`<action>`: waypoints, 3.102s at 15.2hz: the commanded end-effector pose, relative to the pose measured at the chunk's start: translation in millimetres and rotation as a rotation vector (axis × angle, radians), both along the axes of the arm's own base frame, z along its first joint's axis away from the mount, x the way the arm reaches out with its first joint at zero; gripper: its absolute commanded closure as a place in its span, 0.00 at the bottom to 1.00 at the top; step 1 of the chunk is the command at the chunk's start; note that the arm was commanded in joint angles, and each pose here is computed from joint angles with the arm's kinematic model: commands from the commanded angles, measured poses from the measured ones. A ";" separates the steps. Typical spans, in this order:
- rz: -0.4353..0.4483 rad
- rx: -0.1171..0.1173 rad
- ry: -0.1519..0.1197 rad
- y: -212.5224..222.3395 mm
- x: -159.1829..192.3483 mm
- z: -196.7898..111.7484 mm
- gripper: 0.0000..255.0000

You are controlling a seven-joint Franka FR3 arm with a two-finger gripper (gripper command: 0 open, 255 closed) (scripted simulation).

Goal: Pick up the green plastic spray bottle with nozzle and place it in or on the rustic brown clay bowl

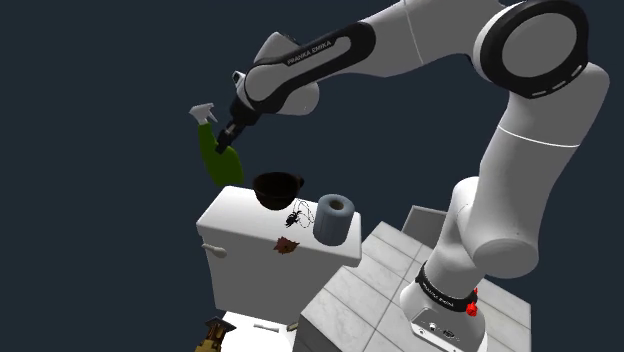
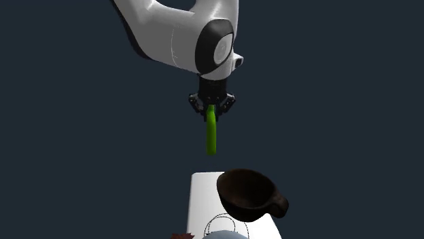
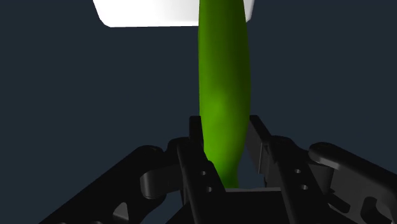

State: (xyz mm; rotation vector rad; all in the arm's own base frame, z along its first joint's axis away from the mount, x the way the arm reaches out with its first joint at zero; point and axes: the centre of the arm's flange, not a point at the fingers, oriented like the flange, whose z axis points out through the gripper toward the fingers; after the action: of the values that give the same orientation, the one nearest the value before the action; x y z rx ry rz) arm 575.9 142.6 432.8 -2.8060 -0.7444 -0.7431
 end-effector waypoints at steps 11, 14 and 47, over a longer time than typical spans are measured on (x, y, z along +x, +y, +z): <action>0.000 0.000 0.000 -34.7 -20.2 44.7 1.00; 0.000 0.000 0.000 -68.5 -40.8 45.1 1.00; 0.000 0.000 0.000 -175.4 -106.0 -25.6 0.00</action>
State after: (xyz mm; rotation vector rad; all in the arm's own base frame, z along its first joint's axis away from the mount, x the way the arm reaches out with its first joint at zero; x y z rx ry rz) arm 469.9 -32.9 407.3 -2.8064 -0.7441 -0.7428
